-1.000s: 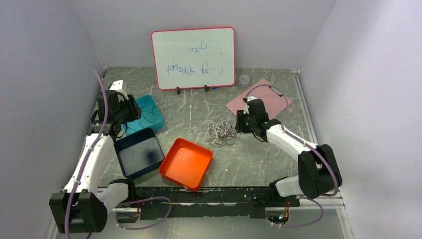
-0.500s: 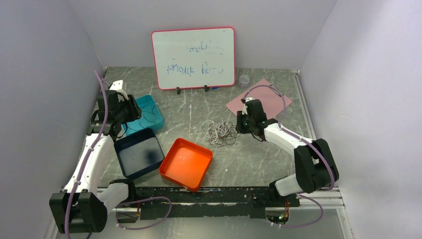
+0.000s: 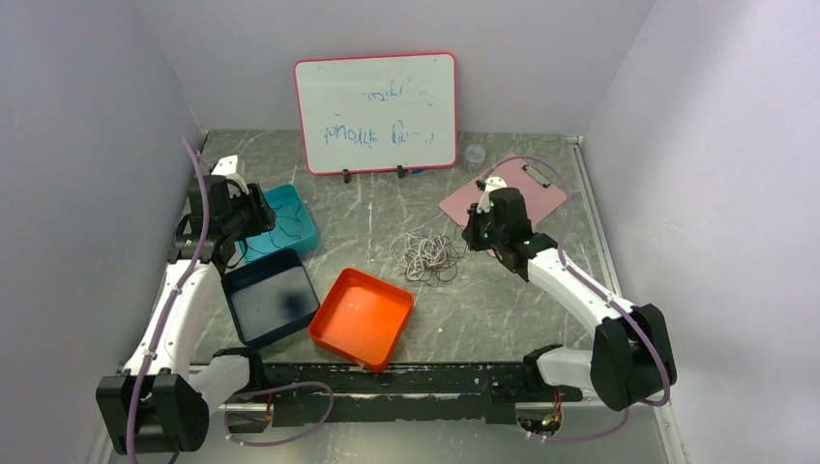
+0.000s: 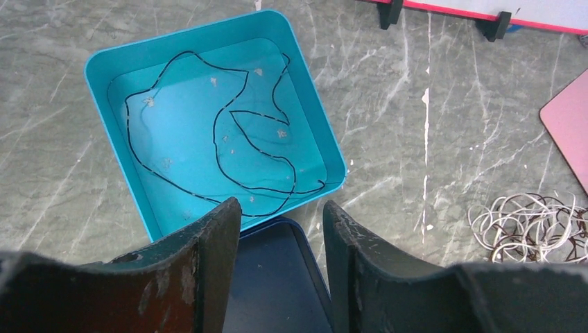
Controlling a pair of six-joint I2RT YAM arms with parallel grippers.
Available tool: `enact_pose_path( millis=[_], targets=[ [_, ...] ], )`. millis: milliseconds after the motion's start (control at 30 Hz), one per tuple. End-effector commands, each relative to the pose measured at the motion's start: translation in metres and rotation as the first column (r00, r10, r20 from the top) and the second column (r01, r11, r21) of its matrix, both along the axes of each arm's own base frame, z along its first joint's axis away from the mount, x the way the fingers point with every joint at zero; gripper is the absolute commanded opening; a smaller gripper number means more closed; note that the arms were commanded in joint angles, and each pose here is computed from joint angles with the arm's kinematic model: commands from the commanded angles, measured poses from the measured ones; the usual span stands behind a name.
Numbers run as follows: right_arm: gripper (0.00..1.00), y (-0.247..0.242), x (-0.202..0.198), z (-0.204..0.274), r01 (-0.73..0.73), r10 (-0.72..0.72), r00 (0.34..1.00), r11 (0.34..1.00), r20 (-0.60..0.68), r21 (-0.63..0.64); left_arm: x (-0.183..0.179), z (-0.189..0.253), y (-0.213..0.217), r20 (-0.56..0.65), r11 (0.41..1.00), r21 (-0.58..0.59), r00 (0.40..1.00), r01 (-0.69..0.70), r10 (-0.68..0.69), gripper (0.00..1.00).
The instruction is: Untangle the cables
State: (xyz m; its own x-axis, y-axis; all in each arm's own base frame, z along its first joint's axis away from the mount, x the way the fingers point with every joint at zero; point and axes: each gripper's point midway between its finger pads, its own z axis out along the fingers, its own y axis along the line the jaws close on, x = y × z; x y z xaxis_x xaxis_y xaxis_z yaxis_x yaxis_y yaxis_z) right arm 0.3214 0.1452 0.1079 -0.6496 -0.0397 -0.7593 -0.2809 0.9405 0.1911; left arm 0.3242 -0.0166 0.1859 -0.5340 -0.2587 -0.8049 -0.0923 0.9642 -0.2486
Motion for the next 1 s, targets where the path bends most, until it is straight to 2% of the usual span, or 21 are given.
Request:
enact_pose_path(
  millis=[0,167,300,467,633,867,967],
  targets=[
    [0.00,0.005,0.006,0.040,-0.048,0.047,0.996,0.999,0.080,0.011,0.003,0.017,-0.006,0.086,0.999,-0.022,0.995,0.049,-0.047,0.55],
    [0.00,0.005,0.015,0.087,-0.064,0.064,0.984,0.998,0.165,-0.007,0.003,0.038,-0.032,0.199,0.981,-0.078,0.966,0.180,-0.162,0.63],
    [0.00,0.017,0.017,0.128,-0.151,0.145,0.962,0.989,0.230,0.007,0.006,0.068,-0.065,0.308,0.937,-0.156,0.916,0.314,-0.256,0.66],
    [0.00,0.036,0.011,0.159,-0.249,0.218,0.932,0.965,0.290,0.076,0.014,0.095,-0.135,0.393,0.877,-0.134,0.837,0.462,-0.380,0.69],
    [0.00,0.039,0.009,0.172,-0.246,0.195,0.925,0.961,0.325,0.123,0.024,0.091,-0.209,0.419,0.804,-0.179,0.783,0.568,-0.460,0.69],
    [0.00,0.037,0.008,0.177,-0.214,0.151,0.930,0.964,0.334,0.160,0.033,0.063,-0.313,0.434,0.705,-0.179,0.698,0.686,-0.569,0.70],
    [0.00,0.036,0.006,0.182,-0.199,0.126,0.932,0.962,0.341,0.188,0.041,0.039,-0.340,0.403,0.698,-0.197,0.706,0.689,-0.583,0.70]
  ],
)
